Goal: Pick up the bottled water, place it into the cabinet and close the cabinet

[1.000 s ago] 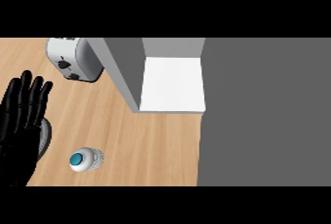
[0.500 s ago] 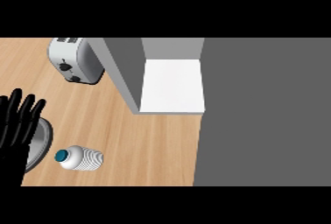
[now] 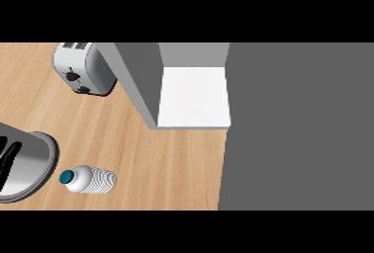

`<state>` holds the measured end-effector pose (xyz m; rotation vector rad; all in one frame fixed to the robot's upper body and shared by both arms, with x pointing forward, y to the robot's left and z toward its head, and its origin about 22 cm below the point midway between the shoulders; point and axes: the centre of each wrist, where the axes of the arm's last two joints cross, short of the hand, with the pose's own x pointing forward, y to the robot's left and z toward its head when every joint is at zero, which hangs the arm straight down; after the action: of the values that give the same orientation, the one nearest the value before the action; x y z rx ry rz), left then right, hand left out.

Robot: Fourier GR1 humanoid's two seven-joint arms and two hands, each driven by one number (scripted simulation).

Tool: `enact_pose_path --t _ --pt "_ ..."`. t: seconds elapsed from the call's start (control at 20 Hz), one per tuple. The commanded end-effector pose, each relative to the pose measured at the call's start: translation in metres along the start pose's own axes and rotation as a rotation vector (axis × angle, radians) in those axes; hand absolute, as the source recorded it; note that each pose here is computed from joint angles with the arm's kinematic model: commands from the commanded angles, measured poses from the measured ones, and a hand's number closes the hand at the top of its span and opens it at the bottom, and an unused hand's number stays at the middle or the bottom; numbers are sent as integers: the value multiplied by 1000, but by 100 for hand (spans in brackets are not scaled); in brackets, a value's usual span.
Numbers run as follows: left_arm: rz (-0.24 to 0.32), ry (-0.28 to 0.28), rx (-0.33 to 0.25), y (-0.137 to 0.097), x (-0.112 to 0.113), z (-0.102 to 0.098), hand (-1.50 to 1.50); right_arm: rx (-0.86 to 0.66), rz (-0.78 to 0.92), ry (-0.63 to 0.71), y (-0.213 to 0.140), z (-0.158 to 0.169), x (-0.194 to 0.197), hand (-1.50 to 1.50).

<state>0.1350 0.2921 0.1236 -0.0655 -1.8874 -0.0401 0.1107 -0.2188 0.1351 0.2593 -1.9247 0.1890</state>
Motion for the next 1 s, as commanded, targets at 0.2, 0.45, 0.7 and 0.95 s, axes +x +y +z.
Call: enact_pose_path --t 0.2,0.45,0.7,0.95 --pt "-96 138 39 3 -8 24 -150 0 -9 -24 17 24 28 -150" --pt "-48 167 88 21 -32 14 -150 -14 -1 -18 15 33 45 -150" --pt "-42 270 67 27 -79 29 -150 26 -15 -19 17 39 49 -150" --pt "21 356 53 47 -117 30 -150 21 -11 -7 22 48 31 -150"
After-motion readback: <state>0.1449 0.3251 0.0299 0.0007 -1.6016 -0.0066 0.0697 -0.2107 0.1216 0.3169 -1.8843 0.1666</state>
